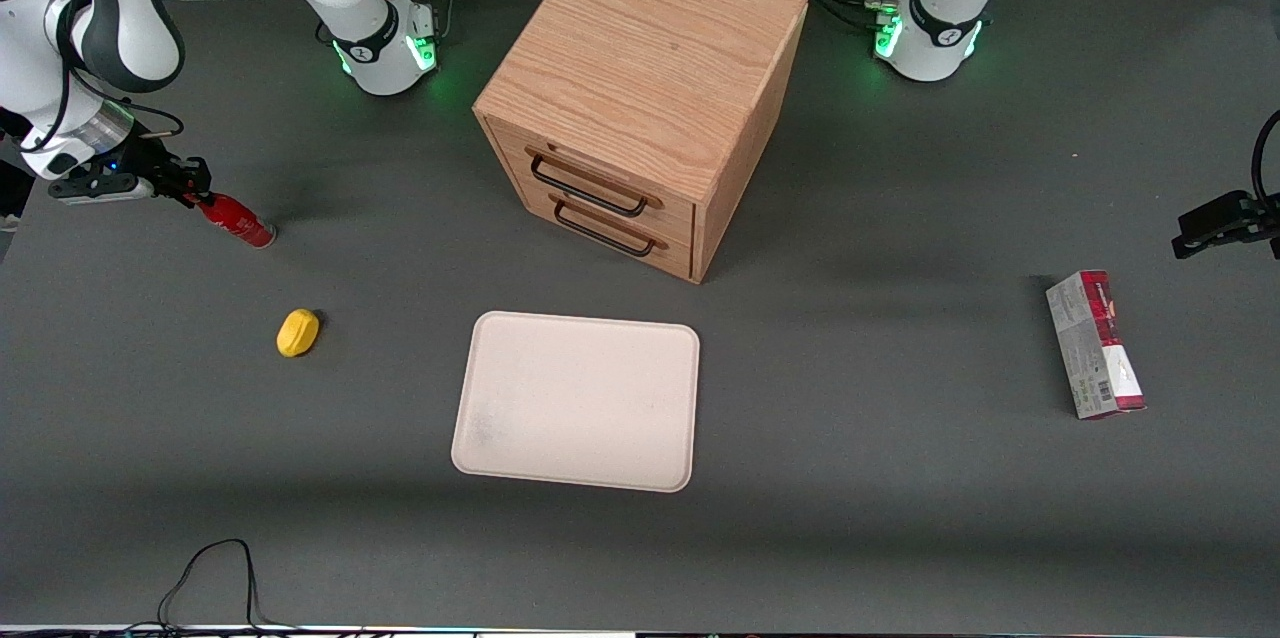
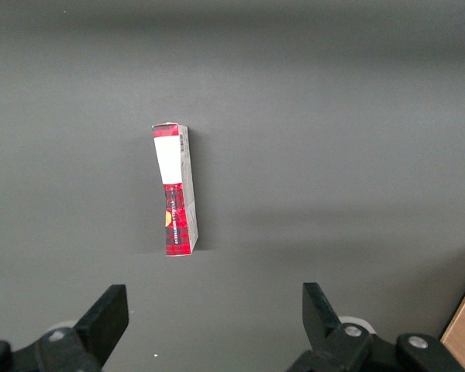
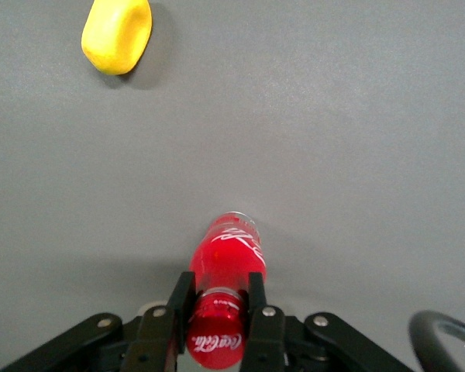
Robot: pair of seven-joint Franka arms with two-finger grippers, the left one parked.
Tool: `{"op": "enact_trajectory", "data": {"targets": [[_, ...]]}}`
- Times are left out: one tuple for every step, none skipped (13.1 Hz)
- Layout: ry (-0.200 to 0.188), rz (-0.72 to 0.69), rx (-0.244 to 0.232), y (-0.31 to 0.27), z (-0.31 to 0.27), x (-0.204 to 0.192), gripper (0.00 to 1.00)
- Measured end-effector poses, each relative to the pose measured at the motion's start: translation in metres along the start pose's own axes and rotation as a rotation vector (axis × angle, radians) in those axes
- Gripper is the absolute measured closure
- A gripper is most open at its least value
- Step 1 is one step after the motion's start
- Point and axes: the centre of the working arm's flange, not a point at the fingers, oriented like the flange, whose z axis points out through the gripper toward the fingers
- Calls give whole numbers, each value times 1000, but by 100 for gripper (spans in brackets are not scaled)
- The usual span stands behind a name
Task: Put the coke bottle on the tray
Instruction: 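Close the right gripper on the bottle neck, then lift the bottle and carry it toward the cream tray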
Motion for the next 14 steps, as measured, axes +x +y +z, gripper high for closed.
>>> {"op": "enact_trajectory", "data": {"targets": [[-4, -5, 1, -2, 0, 1, 69], [-16, -16, 5, -5, -2, 4, 69], [-32, -25, 9, -8, -6, 9, 69], [-43, -25, 9, -12, -14, 17, 69], [-53, -17, 2, -21, -28, 30, 69], [-64, -8, -7, -33, -44, 46, 69], [-72, -1, -21, -47, -64, 63, 69], [-76, -1, -34, -58, -86, 80, 69], [-87, -3, -43, -65, -110, 94, 69], [-109, -3, -45, -67, -134, 107, 69], [-130, -2, -48, -66, -158, 119, 69], [-139, 5, -54, -65, -180, 133, 69], [-140, 16, -61, -64, -199, 147, 69], [-136, 18, -68, -65, -213, 162, 69]]}}
